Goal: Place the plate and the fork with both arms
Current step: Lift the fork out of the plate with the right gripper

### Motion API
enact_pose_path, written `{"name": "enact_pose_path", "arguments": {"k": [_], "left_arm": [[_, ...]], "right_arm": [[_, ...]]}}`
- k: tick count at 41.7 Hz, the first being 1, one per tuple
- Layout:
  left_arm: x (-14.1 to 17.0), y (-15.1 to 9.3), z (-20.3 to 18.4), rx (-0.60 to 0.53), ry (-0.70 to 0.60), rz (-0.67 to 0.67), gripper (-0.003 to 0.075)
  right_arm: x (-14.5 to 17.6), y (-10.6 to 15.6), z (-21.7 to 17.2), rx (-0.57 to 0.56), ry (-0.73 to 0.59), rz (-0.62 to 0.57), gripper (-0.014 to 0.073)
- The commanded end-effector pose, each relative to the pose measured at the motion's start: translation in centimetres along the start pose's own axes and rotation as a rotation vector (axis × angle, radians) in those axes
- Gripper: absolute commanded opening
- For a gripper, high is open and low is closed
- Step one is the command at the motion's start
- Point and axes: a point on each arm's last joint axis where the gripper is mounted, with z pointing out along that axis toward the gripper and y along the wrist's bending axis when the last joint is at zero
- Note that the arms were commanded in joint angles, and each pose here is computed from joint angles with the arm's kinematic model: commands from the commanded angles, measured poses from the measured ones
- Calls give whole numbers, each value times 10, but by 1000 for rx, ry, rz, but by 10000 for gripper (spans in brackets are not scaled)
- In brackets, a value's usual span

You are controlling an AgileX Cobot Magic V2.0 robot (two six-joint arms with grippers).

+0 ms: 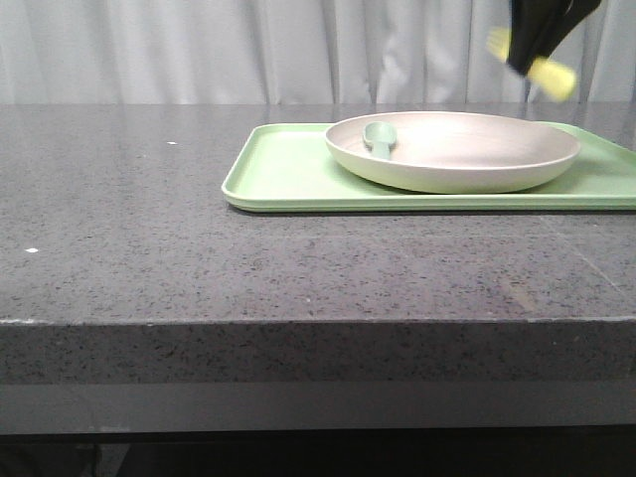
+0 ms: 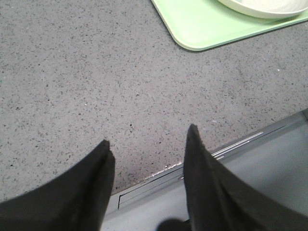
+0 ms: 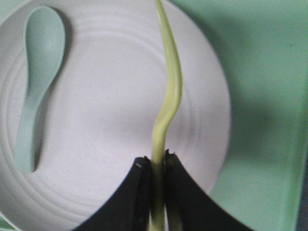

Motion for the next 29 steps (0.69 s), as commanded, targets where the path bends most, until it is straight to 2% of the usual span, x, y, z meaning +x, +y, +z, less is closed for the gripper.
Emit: {"name": "enact_pose_path", "arguments": {"k": [1, 8, 17, 24, 29], "left_arm": [[-11, -1, -6, -4, -90, -5, 337], [-11, -1, -6, -4, -90, -5, 337], [-11, -1, -6, -4, -90, -5, 337], [-11, -1, -6, -4, -90, -5, 337], [-11, -1, -6, -4, -90, -5, 337]], "right_arm": [[14, -20, -52, 21, -14, -4, -40], [30, -58, -54, 9, 25, 30, -67], [33, -94, -30, -178, 62, 53, -66], [25, -103, -4, -327, 68, 78, -66], [22, -103, 18, -391, 92, 92, -66]]}}
